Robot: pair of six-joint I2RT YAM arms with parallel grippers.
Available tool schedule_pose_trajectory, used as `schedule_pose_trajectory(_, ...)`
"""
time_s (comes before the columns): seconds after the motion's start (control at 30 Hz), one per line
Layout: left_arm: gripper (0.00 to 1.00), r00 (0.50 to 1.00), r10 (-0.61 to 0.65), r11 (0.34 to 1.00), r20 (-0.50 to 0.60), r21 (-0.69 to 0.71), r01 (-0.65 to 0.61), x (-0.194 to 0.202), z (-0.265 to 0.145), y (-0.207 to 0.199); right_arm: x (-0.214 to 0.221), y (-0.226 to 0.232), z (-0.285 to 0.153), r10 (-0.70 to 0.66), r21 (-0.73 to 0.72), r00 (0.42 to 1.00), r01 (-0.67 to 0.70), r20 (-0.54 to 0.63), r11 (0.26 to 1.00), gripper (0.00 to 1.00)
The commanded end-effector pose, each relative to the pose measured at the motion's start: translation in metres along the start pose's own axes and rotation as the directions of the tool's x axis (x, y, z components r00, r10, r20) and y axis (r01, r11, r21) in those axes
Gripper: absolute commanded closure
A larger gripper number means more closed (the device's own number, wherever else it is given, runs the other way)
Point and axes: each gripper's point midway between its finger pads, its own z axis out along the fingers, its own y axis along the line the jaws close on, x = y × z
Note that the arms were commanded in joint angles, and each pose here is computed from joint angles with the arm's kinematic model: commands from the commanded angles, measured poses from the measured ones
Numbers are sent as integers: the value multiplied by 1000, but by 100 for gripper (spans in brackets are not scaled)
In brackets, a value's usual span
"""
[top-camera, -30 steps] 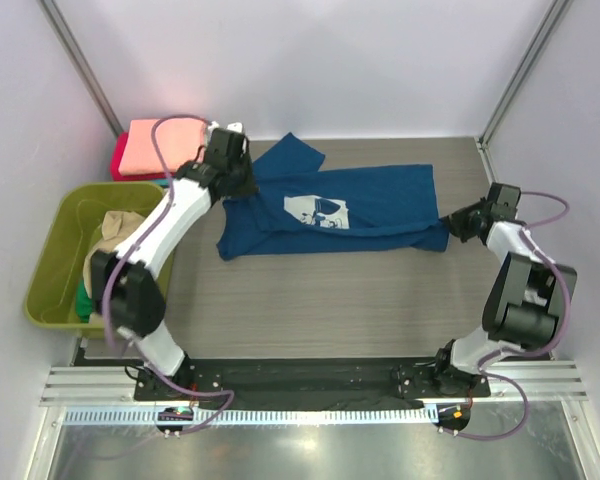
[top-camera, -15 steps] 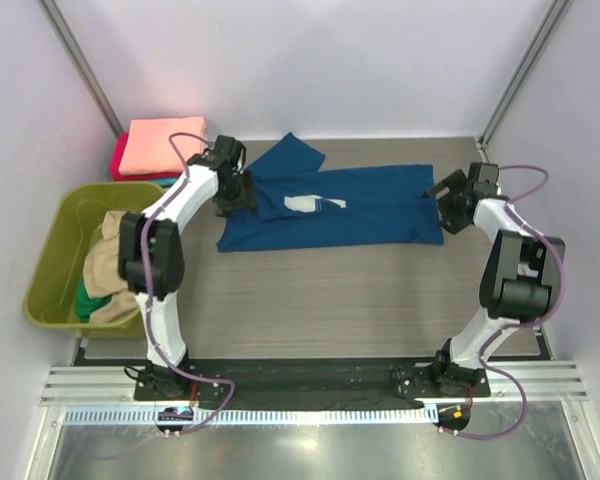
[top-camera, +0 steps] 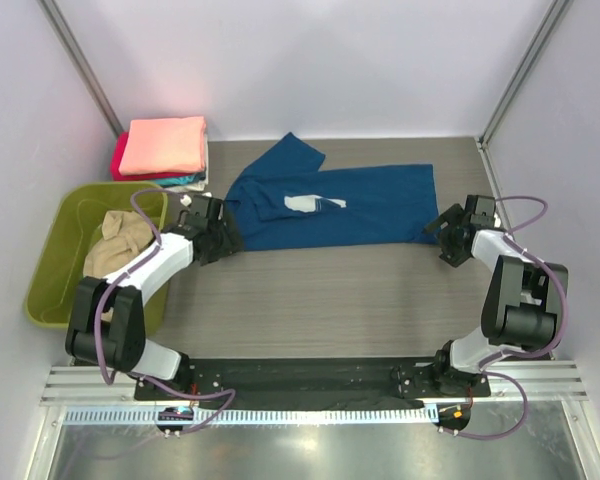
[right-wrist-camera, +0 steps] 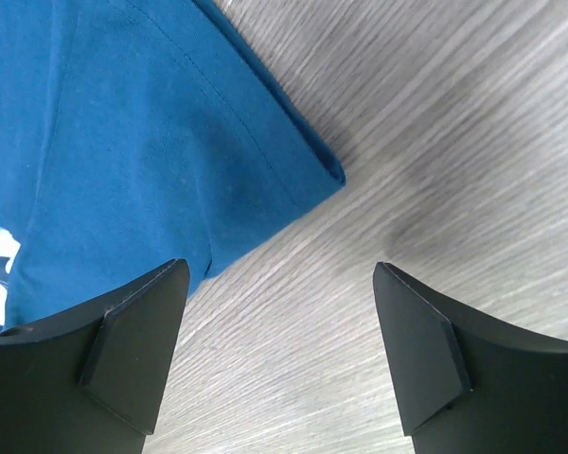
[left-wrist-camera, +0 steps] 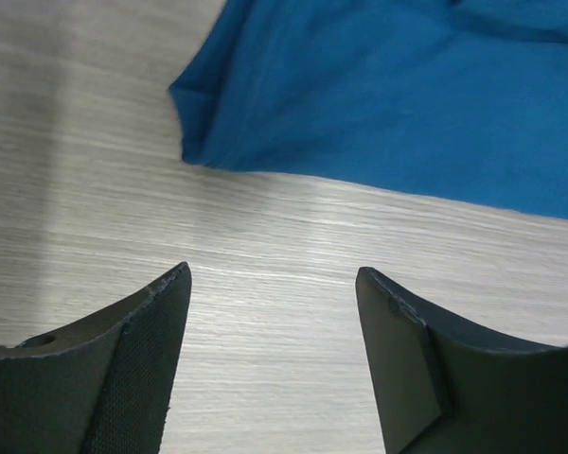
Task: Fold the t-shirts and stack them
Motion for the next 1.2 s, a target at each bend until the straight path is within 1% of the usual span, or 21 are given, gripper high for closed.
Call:
schedule_pose_trajectory(0.0,27,989,-81,996,123,43,76,-30,10,-7,-18,11,3,-25,-44,998,28,61,999,16)
schedule_pose_trajectory(0.13,26,988,-106,994,109,15,105,-25,28,1,-23,10,6,-29,-35,997,32,68,999,18)
schedule_pose_trajectory(0.3,25,987,-126,992,104,-7,127,-22,49,6,-22,10,17,-28,-26,998,30,50,999,25)
schedule_pose_trajectory(0.43,27,988,-135,990,76,-38,138,-18,67,9,-27,9,22,-29,-11,998,30,59,999,30)
schedule_pose_trajectory(0.53,32,987,-142,988,70,-57,146,-18,76,11,-29,9,27,-29,-2,998,29,60,1000,42)
schedule_pose_trajectory(0.57,37,987,-144,987,74,-62,149,-19,77,12,-30,9,29,-26,-1,998,26,60,1000,57)
schedule_pose_trajectory(0.63,44,986,-140,986,89,-75,146,-24,79,12,-27,7,35,-23,7,999,23,43,1000,72)
schedule_pose_trajectory(0.67,54,987,-135,987,92,-77,142,-26,79,12,-30,9,36,-18,3,999,18,46,1000,82)
schedule_pose_trajectory(0.73,72,987,-126,988,103,-76,134,-37,77,8,-31,13,39,-16,-5,999,16,37,1000,92)
schedule_pose_trajectory(0.77,87,987,-123,989,103,-69,130,-41,75,4,-31,14,41,-11,-4,1000,11,29,1000,99)
schedule_pose_trajectory(0.8,92,987,-119,991,110,-53,125,-55,69,-6,-40,25,38,-8,-26,999,9,42,1000,99)
schedule_pose_trajectory(0.83,97,987,-114,992,117,-39,120,-63,64,-12,-41,33,35,-6,-50,1000,7,27,999,99)
schedule_pose_trajectory(0.87,100,987,-112,993,116,-20,115,-70,57,-19,-56,50,27,-8,-87,999,12,50,996,99)
schedule_pose_trajectory(0.9,100,985,-109,994,133,3,109,-85,44,-29,-62,59,20,-10,-103,998,15,55,995,99)
schedule_pose_trajectory(0.93,100,977,-113,993,179,37,108,-100,23,-36,-66,65,10,-11,-111,998,18,62,994,99)
schedule_pose_trajectory(1.0,100,964,-119,993,239,30,115,-109,3,-32,-80,77,-19,-14,-143,992,32,128,989,99)
schedule_pose_trajectory(1.03,100,956,-122,992,267,25,120,-112,-7,-28,-80,74,-26,-14,-133,990,32,140,991,99)
schedule_pose_trajectory(1.07,100,946,-135,991,296,40,129,-115,-21,-28,-73,60,-26,-9,-101,991,23,135,995,99)
schedule_pose_trajectory(1.1,100,953,-132,991,273,27,130,-101,-19,-20,-71,55,-35,0,-106,990,15,143,994,99)
schedule_pose_trajectory(1.13,100,956,-139,990,259,30,136,-93,-19,-17,-63,45,-34,8,-94,992,3,125,996,99)
schedule_pose_trajectory(1.17,100,955,-153,988,254,42,148,-86,-24,-16,-45,19,-28,31,-50,996,-26,88,998,99)
